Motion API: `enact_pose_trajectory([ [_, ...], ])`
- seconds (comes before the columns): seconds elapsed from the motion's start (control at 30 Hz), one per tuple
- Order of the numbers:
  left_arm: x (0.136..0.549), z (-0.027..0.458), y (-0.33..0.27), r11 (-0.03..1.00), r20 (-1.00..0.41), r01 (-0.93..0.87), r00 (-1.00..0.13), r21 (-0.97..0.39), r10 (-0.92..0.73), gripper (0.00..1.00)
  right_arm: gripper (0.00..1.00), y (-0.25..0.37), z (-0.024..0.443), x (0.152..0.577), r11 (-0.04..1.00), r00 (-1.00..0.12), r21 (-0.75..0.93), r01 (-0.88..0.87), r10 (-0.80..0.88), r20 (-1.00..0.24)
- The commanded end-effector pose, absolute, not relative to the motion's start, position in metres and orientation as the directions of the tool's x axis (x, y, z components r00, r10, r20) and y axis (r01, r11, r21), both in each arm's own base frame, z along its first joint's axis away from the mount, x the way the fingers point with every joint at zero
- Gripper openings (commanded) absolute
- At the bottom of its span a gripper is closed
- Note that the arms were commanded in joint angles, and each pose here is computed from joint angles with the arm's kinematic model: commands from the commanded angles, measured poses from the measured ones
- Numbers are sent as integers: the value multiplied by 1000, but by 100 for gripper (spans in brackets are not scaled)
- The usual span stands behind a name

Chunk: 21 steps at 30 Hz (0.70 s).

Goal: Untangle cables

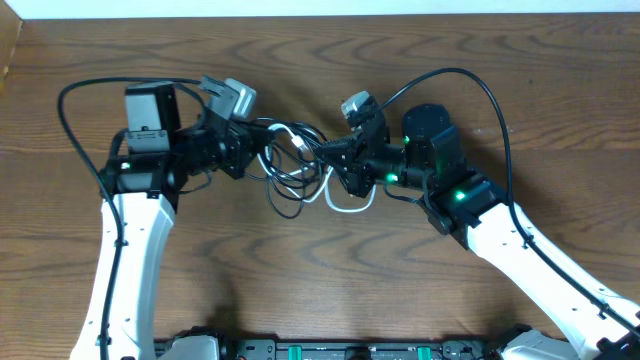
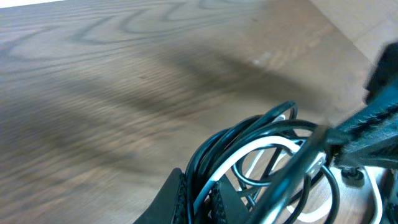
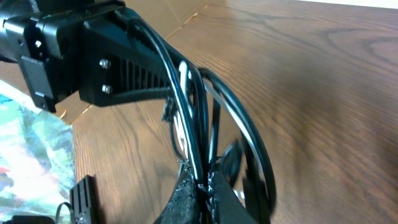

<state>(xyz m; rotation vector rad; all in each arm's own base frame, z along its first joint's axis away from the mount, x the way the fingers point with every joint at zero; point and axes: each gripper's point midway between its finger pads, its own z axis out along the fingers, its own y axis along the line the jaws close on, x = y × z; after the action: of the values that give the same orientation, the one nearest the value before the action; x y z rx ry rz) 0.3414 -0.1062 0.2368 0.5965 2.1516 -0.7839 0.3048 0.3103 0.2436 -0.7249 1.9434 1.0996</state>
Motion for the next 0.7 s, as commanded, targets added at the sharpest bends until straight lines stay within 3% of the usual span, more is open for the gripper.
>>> enact_pose_trajectory([
  [0.0,359,237,-62,816,-760,465,-648,-343,50,8,1,291,238,326,586,-559,422,-692,-64,-827],
  [0.17,362,238,-42,837,-747,394,-665,-380,-26,7,1,276,222,335,680,-592,400,-614,-62,-803],
  [0.33,358,246,-51,790,-756,444,-653,-423,-38,8,1,255,206,346,787,-642,387,-481,-16,-767],
  [0.5,351,257,-65,716,-764,510,-644,-476,-48,7,2,276,223,335,679,-603,416,-605,-49,-796],
  [0.67,338,274,-83,599,-785,609,-617,-519,-52,7,28,292,239,323,565,-533,395,-724,-93,-841],
])
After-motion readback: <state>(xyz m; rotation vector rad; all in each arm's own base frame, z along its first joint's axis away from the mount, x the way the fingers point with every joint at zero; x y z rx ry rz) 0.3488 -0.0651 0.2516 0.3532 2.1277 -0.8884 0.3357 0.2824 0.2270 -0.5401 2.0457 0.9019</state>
